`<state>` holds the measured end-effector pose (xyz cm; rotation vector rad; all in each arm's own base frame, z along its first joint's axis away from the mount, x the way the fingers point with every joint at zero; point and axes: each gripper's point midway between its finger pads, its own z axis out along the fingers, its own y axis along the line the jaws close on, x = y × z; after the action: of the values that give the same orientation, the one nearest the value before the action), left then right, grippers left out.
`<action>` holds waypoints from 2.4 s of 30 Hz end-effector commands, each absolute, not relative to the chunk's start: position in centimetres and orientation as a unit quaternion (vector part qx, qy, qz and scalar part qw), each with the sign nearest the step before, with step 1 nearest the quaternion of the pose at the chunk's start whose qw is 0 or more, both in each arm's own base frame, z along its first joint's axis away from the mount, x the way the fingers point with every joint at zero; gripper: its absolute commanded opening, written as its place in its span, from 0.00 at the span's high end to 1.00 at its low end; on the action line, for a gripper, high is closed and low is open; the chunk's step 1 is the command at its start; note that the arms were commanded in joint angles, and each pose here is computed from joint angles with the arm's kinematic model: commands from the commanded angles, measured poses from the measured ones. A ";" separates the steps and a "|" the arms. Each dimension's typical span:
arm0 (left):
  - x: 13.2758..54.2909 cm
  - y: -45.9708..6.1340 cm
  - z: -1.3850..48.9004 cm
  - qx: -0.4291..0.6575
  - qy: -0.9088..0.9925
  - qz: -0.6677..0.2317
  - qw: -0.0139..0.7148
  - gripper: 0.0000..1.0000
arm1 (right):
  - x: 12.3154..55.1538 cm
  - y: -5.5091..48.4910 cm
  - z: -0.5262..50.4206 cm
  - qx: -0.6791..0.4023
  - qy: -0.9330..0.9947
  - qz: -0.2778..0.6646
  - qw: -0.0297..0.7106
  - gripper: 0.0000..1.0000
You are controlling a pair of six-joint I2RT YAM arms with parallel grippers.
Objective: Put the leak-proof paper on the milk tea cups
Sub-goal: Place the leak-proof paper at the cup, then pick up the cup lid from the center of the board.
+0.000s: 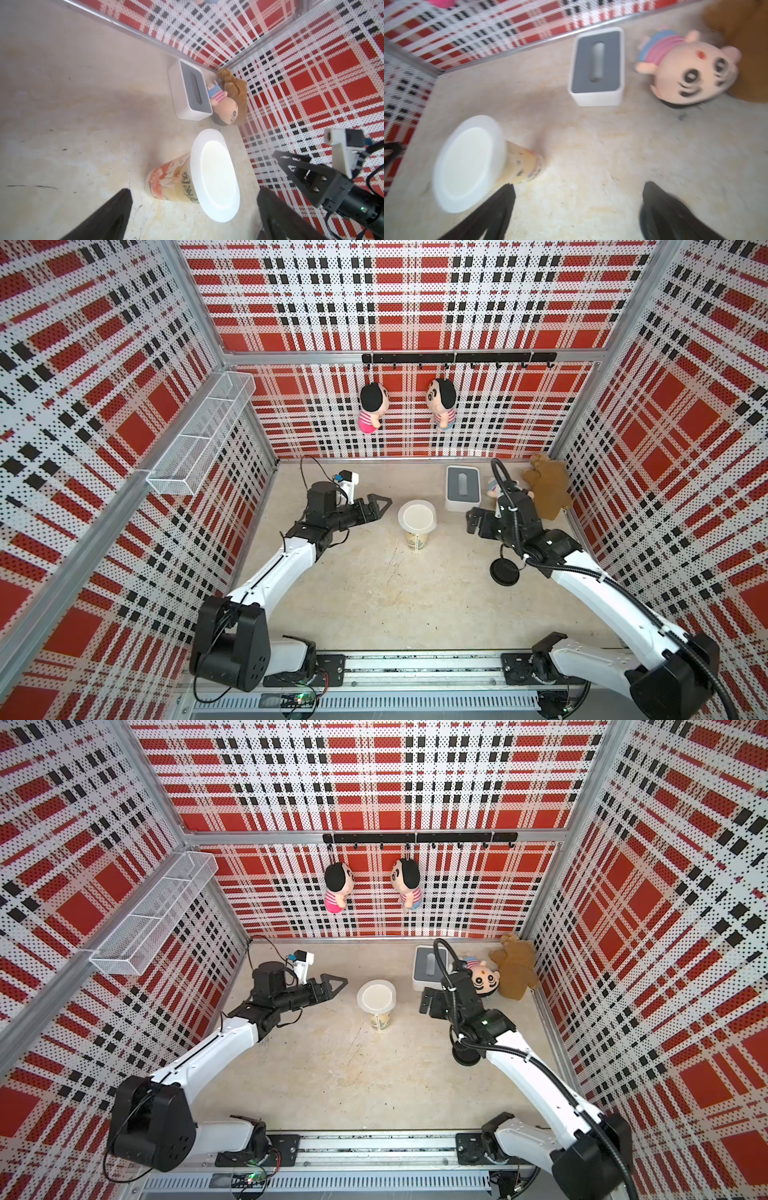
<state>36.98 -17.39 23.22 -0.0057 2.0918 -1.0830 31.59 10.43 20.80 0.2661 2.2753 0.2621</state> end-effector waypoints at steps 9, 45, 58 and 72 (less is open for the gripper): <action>36.4 -8.5 24.1 -0.133 0.754 -0.442 0.467 0.02 | 25.2 4.5 6.5 0.215 0.953 0.004 0.215 0.10; 36.3 -4.8 21.9 -0.125 0.805 -0.318 0.485 0.01 | 27.9 3.6 4.0 0.196 0.965 -0.007 0.175 0.13; 36.3 -4.9 21.5 -0.122 0.811 -0.315 0.479 0.00 | 27.7 3.4 2.7 0.191 0.969 -0.016 0.157 0.15; 36.4 -4.9 21.4 -0.121 0.812 -0.315 0.476 0.01 | 28.1 4.4 2.1 0.182 0.971 0.010 0.155 0.29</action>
<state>36.08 -4.85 20.47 -0.3288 2.0013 -0.7710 27.99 3.85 2.63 0.5219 2.7653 -0.0243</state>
